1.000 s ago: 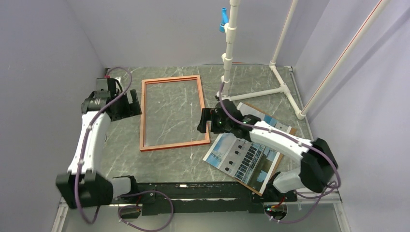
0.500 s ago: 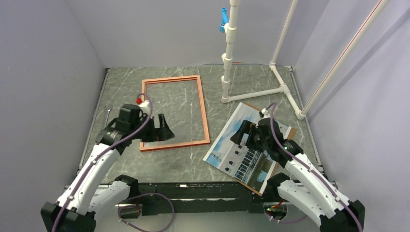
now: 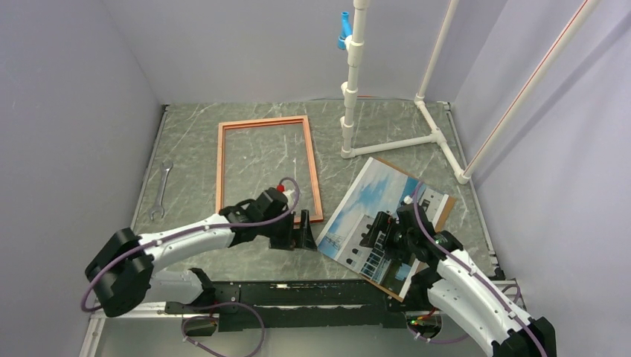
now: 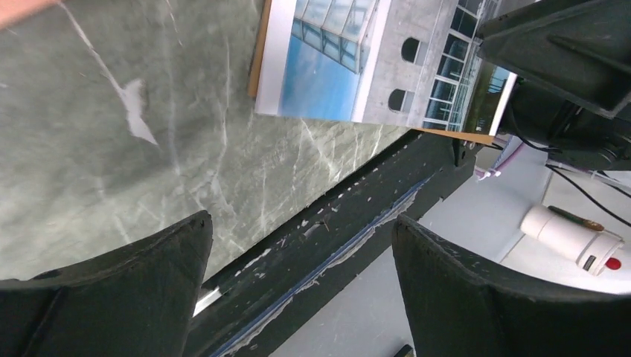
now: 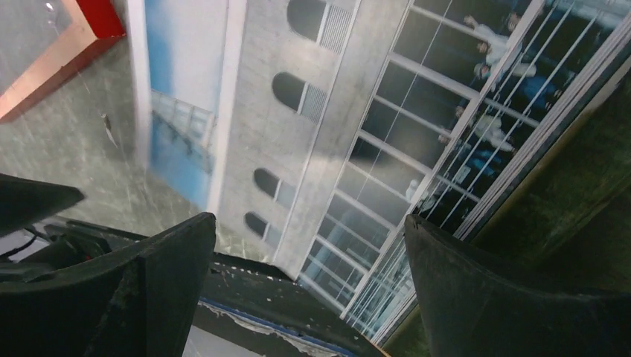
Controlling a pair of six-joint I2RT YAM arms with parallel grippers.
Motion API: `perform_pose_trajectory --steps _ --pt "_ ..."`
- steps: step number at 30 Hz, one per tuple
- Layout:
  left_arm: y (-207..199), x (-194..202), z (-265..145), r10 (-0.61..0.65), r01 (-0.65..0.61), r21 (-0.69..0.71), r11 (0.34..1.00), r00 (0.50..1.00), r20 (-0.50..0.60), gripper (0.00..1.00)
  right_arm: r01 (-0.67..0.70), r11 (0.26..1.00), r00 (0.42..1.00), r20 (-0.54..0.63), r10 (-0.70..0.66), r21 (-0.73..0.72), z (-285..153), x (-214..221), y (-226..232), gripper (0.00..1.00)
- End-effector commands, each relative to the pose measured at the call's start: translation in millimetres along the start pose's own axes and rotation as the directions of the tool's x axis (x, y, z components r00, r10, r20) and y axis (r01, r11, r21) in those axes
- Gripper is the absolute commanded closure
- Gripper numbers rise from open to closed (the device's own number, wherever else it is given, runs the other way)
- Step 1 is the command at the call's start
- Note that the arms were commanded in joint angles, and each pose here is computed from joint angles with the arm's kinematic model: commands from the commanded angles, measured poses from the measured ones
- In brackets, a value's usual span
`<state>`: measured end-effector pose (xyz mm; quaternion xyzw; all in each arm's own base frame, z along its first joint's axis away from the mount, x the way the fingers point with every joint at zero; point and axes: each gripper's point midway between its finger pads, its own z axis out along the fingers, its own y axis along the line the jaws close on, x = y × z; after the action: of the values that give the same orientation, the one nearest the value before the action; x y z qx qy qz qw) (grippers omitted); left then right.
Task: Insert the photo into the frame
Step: Move the photo to the center of the board.
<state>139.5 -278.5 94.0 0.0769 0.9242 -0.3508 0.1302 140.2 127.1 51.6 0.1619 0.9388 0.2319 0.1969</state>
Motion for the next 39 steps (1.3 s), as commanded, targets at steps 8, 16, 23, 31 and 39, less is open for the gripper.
perform_pose_trajectory --steps 8,16,23,31,39 --pt "-24 11 44 -0.202 0.195 0.165 0.967 0.979 0.025 0.14 -0.131 0.991 0.991 -0.026 0.130 -0.027 11 21 -12 0.01" --pt "-9 13 63 -0.255 0.245 0.166 0.955 0.966 0.043 0.22 -0.126 0.992 0.992 -0.026 0.125 -0.032 5 19 -8 0.01" --pt "0 16 73 -0.334 0.315 0.214 0.925 0.941 0.057 0.38 -0.108 0.991 0.994 0.006 0.109 -0.077 -14 7 10 0.00" --pt "16 18 77 -0.366 0.347 0.178 0.921 0.927 0.088 0.47 -0.078 0.989 0.996 0.043 0.084 -0.128 -36 -7 30 0.00" --pt "25 5 77 -0.391 0.353 0.234 0.906 0.910 0.139 0.52 -0.066 0.986 0.996 0.049 0.075 -0.150 -43 -8 35 0.00"
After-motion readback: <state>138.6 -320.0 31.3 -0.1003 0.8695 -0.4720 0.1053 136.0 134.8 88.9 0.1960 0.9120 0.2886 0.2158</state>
